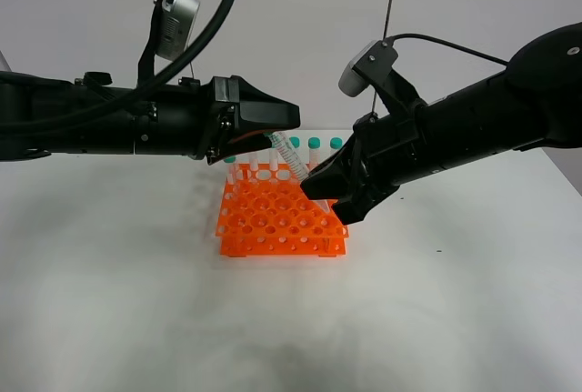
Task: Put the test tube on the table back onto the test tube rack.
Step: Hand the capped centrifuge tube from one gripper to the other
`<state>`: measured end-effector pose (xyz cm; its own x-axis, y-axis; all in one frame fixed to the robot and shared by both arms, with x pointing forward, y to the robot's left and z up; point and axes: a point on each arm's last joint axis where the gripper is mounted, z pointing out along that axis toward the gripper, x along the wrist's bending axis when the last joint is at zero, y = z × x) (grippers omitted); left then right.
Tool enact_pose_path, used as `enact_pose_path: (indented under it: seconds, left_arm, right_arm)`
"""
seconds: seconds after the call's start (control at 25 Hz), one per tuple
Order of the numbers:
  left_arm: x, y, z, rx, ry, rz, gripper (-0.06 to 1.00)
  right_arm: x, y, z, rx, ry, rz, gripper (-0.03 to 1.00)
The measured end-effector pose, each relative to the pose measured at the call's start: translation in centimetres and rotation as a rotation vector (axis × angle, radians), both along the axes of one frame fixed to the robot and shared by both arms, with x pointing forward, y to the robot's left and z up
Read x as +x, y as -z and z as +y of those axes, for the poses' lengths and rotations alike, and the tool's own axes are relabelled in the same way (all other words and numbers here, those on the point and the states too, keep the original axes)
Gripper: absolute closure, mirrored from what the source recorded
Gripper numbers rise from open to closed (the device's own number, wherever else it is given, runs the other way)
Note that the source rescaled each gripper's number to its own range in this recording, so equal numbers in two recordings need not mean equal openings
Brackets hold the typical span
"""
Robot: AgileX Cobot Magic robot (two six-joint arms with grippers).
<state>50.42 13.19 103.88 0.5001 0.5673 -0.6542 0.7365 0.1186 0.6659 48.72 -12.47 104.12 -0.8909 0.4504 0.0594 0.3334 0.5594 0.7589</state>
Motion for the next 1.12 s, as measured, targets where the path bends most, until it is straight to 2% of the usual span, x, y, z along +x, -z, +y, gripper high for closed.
enact_pose_path:
  seconds: [0.32,0.4,0.68,0.84,1.0,1.12]
  left_arm:
    - [-0.12,-0.10,-0.11,-0.014,0.014,0.003,-0.06]
    - [-0.15,-0.12,-0.13,-0.017,0.019,0.003,-0.03]
    - [-0.17,-0.12,-0.14,-0.018,0.021,0.003,0.12]
    - [-0.18,-0.13,-0.15,-0.020,0.022,0.004,0.26]
    - [-0.19,-0.14,-0.16,-0.021,0.023,0.005,0.33]
    - [-0.21,-0.15,-0.17,-0.023,0.025,0.007,0.47]
  right_arm:
    - [-0.05,-0.01,0.03,0.006,0.002,0.011,0.95]
    - [-0.06,-0.01,0.03,0.007,0.002,0.012,0.95]
    - [-0.27,-0.06,0.17,0.025,-0.009,0.037,0.95]
    - [-0.29,-0.06,0.17,0.028,-0.006,0.044,0.95]
    - [-0.26,-0.07,0.17,0.033,0.008,0.054,0.95]
    - [-0.26,-0.08,0.18,0.035,0.010,0.057,0.95]
